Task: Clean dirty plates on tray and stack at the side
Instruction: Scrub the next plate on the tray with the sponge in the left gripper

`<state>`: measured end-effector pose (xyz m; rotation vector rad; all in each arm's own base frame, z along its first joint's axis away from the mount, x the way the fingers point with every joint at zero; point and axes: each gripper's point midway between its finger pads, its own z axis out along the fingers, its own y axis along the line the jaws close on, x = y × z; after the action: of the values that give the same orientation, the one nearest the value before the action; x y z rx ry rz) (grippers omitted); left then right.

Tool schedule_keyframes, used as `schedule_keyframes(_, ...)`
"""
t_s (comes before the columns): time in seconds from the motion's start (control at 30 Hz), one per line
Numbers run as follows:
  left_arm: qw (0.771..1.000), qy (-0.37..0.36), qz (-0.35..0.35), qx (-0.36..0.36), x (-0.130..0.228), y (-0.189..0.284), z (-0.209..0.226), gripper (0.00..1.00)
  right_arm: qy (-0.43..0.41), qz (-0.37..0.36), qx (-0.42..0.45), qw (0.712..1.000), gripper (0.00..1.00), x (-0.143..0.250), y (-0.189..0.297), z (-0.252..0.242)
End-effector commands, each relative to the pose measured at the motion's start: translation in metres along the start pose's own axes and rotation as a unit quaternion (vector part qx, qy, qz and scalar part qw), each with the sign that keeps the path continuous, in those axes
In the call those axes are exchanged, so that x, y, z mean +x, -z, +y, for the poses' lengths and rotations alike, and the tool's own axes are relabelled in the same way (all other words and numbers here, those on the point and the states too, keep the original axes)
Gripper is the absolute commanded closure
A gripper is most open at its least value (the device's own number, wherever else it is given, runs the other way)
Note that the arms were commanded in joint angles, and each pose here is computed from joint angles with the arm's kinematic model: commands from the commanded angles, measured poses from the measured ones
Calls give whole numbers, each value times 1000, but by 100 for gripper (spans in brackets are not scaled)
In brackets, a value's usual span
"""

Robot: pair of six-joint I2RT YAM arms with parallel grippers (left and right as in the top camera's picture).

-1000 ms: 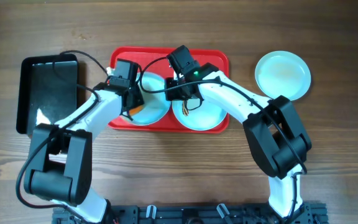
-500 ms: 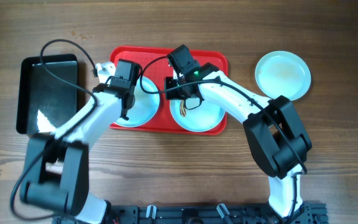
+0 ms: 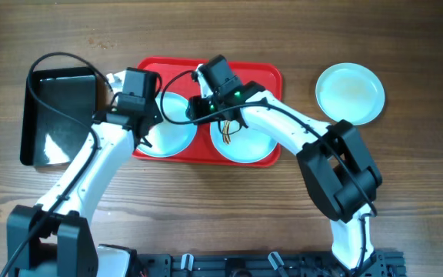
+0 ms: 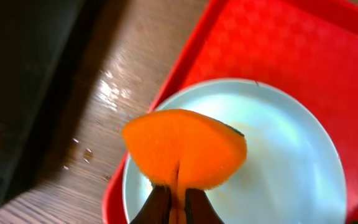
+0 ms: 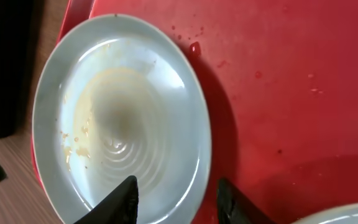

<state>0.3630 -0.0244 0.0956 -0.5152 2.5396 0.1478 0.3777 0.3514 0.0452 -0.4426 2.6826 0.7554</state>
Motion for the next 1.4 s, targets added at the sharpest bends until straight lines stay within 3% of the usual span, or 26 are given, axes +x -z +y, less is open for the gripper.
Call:
schedule_keyframes(0.0,998,17,32,58,5,5,-14,96,17,18,24,999,59,15,-26,-13)
schedule_keyframes(0.2,998,13,45,51,11,5,-10,96,15,18,61,998,65,19,-35,-29)
schedule_keyframes(0.3,997,11,52,60,15,5,-13,96,10,27,66,997,95,25,-43,-34)
schedule_keyframes(0.6,988,13,96,121,39,-14,-37,96,-7,10,102,995,96,19,-40,-45)
schedule_keyframes(0.77,987,8,99,124,43,-30,-47,96,-9,12,116,993,96,20,-38,-50)
schedule_keyframes(0.97,984,-21,141,108,75,-55,-57,96,-11,5,131,991,96,13,-31,-51)
schedule_keyframes(1.07,983,-30,161,82,90,-70,-51,96,-12,6,138,990,96,14,-30,-54)
schedule_keyframes(1.17,985,-45,167,11,100,-83,-25,96,-20,4,174,985,96,16,-26,-66)
schedule_keyframes(1.37,974,-93,82,-187,71,-80,45,96,-20,3,191,981,96,16,-23,-73)
